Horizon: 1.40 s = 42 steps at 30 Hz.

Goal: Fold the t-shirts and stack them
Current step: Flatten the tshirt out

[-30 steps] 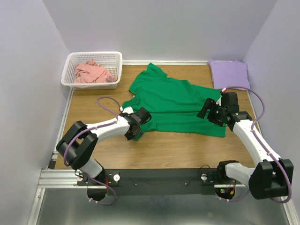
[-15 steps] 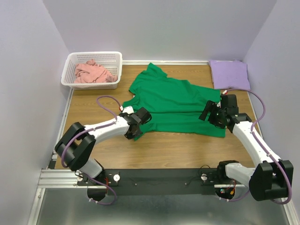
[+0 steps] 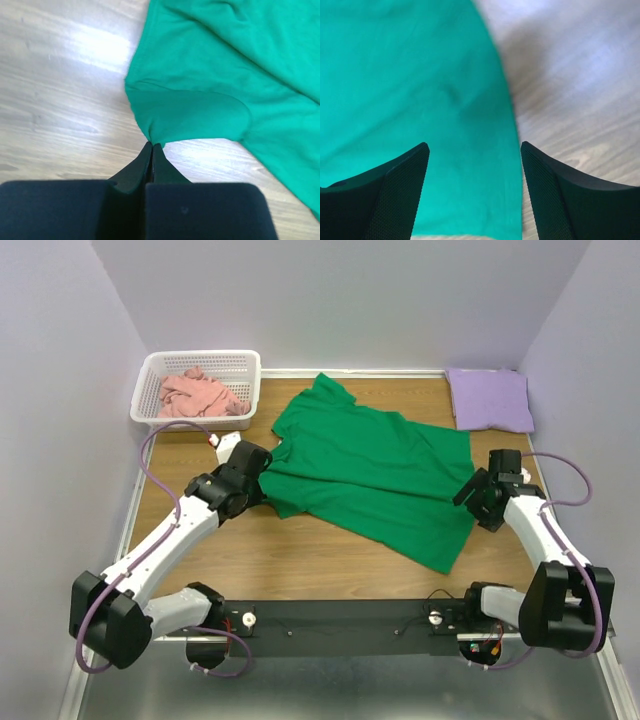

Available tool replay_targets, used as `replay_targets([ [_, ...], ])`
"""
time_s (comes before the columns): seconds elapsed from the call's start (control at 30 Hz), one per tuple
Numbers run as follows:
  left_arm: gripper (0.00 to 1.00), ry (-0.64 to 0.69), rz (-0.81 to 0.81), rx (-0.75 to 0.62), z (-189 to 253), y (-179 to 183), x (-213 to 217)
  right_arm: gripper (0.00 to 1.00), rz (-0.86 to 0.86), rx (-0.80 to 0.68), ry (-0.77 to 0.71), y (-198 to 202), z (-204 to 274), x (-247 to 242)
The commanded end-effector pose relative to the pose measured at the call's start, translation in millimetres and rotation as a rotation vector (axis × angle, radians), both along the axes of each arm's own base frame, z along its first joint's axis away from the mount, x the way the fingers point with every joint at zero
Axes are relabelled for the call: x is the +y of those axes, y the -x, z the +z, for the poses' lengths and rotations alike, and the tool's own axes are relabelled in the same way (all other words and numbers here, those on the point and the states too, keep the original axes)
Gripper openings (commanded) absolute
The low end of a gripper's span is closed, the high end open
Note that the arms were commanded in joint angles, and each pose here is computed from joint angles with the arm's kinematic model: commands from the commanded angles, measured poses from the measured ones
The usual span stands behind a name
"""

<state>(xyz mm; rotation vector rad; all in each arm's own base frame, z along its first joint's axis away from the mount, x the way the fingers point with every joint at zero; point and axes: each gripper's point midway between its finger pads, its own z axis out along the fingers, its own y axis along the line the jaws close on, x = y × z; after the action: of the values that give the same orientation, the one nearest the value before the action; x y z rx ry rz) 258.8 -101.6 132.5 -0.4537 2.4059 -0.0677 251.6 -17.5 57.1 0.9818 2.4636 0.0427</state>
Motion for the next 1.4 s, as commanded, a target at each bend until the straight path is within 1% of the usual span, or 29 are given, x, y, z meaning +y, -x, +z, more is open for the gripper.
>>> replay_targets([
  [0.0,0.0,-0.001,-0.127,-0.052,12,-6,-4,0.8,-0.139,0.064,-0.116,21,-14,9],
  [0.03,0.0,0.01,-0.145,-0.064,14,-7,-7,0.79,-0.183,0.07,-0.14,24,-15,12],
  [0.1,0.0,0.034,-0.188,-0.094,21,-11,-14,0.79,-0.211,0.116,-0.15,41,-20,14],
  [0.13,0.0,0.06,-0.221,-0.094,21,-9,-21,0.76,-0.211,0.112,-0.16,44,-17,16],
  [0.2,0.0,0.078,-0.257,-0.107,19,-7,-26,0.69,-0.198,0.125,-0.183,52,-18,22],
  [0.23,0.0,0.076,-0.268,-0.112,19,-7,-26,0.63,-0.191,0.114,-0.188,52,-17,23],
  [0.33,0.0,0.061,-0.29,-0.104,12,-5,-25,0.6,-0.156,0.134,-0.272,56,-22,40],
  [0.37,0.0,0.061,-0.294,-0.102,11,-4,-25,0.56,-0.143,0.157,-0.279,59,-27,42],
  [0.47,0.0,0.076,-0.291,-0.098,7,-2,-27,0.51,-0.121,0.165,-0.266,55,-33,40],
  [0.53,0.0,0.08,-0.267,-0.09,4,-1,-24,0.51,-0.109,0.181,-0.257,50,-42,38],
  [0.6,0.0,0.081,-0.246,-0.09,4,0,-22,0.49,-0.073,0.153,-0.242,34,-42,36],
  [0.63,0.0,0.083,-0.218,-0.091,3,0,-19,0.48,-0.064,0.174,-0.225,28,-47,32],
  [0.67,0.0,0.081,-0.21,-0.082,1,1,-18,0.48,-0.06,0.16,-0.212,19,-48,29],
  [0.73,0.0,0.082,-0.19,-0.065,-1,3,-16,0.47,-0.06,0.194,-0.182,10,-58,22],
  [0.77,0.0,0.093,-0.18,-0.064,-1,4,-16,0.46,-0.045,0.157,-0.159,-11,-52,16],
  [0.8,0.0,0.096,-0.175,-0.061,-3,5,-16,0.46,-0.04,0.153,-0.141,-20,-52,12],
  [0.83,0.0,0.1,-0.169,-0.064,-3,5,-16,0.46,-0.036,0.187,-0.087,-26,-62,2],
  [0.87,0.0,0.104,-0.164,-0.069,-3,4,-16,0.46,-0.03,0.186,-0.061,-36,-62,-4],
  [0.9,0.0,0.11,-0.155,-0.064,-5,3,-16,0.46,-0.023,0.14,-0.032,-63,-50,-11],
  [0.93,0.0,0.113,-0.15,-0.066,-4,1,-17,0.46,-0.008,0.18,-0.002,-69,-62,-18],
  [0.97,0.0,0.119,-0.147,-0.067,-4,-1,-19,0.46,0.0,0.172,0.014,-80,-60,-21],
  [1.03,0.0,0.143,-0.152,-0.068,-7,-6,-25,0.46,-0.006,0.122,0.052,-112,-47,-31],
  [1.1,0.0,0.178,-0.166,-0.076,-9,-11,-34,0.5,-0.006,0.077,0.073,-132,-34,-36],
  [1.13,0.0,0.192,-0.177,-0.079,-8,-13,-38,0.54,-0.006,0.066,0.077,-136,-30,-37],
  [1.2,0.0,0.203,-0.189,-0.074,-10,-16,-43,0.57,-0.012,0.054,0.092,-135,-22,-40],
  [1.23,0.0,0.216,-0.202,-0.085,-7,-19,-47,0.59,-0.018,0.048,0.105,-127,-17,-41],
  [1.27,0.0,0.217,-0.211,-0.083,-7,-21,-50,0.64,-0.023,0.056,0.11,-119,-14,-41],
  [1.33,0.0,0.228,-0.226,-0.098,-1,-25,-54,0.67,-0.043,0.042,0.124,-102,-2,-43],
  [1.37,0.0,0.229,-0.233,-0.104,1,-26,-55,0.68,-0.064,0.099,0.128,-79,-12,-42],
])
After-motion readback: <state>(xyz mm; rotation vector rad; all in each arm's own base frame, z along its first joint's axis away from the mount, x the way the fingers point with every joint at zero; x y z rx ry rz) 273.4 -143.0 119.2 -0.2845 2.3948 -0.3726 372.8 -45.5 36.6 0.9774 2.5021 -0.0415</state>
